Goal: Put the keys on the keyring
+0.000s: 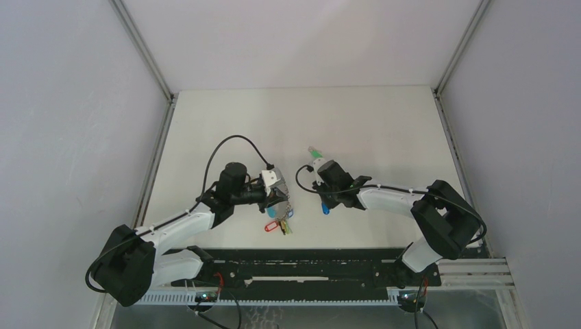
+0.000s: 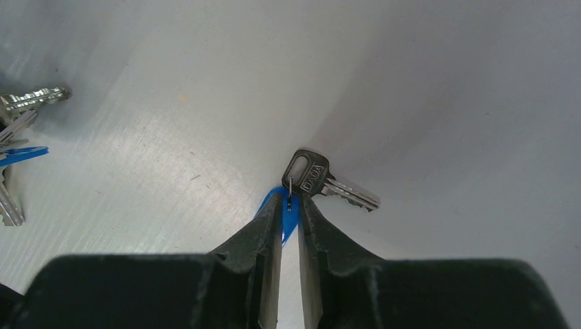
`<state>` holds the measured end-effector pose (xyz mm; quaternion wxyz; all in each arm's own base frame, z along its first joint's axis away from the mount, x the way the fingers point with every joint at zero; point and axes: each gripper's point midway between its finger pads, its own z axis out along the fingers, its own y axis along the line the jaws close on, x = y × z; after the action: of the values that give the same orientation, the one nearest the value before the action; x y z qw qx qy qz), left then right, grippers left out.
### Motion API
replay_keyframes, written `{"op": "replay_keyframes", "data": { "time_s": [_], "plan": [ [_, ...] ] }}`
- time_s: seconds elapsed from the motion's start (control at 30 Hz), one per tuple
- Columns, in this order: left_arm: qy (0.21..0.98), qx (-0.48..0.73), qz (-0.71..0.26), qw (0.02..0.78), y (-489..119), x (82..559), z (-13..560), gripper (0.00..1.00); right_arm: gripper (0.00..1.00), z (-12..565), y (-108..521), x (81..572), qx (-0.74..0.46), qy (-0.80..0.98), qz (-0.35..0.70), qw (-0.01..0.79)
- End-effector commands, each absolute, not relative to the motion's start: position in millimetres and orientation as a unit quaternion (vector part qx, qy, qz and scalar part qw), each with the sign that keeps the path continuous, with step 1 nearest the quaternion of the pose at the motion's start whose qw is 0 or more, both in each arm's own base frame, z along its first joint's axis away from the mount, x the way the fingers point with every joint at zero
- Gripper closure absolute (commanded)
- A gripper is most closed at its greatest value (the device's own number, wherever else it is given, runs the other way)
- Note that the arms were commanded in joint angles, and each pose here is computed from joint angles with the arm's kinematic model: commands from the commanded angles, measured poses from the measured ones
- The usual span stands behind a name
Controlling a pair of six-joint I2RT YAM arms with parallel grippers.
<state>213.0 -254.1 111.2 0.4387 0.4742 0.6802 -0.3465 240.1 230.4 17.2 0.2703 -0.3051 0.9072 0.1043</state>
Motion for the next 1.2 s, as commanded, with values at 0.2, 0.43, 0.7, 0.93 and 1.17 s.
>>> {"op": "replay_keyframes", "data": {
  "time_s": [0.2, 0.43, 0.7, 0.93, 1.17],
  "plan": [
    [0.649, 0.474, -0.355, 0.477, -263, 222, 139, 1.00, 0.88, 23, 236, 244, -0.299, 0.904, 0.111, 0.285],
    [0.649, 0.475, -0.356, 0.476, -263, 222, 139, 1.00, 0.90, 17, 236, 242, -0.298, 0.907, 0.109, 0.277],
    [0.648, 0.474, -0.355, 0.478, -263, 222, 141, 1.00, 0.93, 14, 234, 242, -0.293, 0.910, 0.102, 0.274],
    [0.648, 0.474, -0.354, 0.480, -262, 222, 141, 1.00, 0.97, 14, 233, 244, -0.291, 0.910, 0.100, 0.278],
    [0.646, 0.475, -0.356, 0.480, -262, 220, 142, 1.00, 1.00, 30, 241, 248, -0.316, 0.891, 0.113, 0.304]
  ]
}}
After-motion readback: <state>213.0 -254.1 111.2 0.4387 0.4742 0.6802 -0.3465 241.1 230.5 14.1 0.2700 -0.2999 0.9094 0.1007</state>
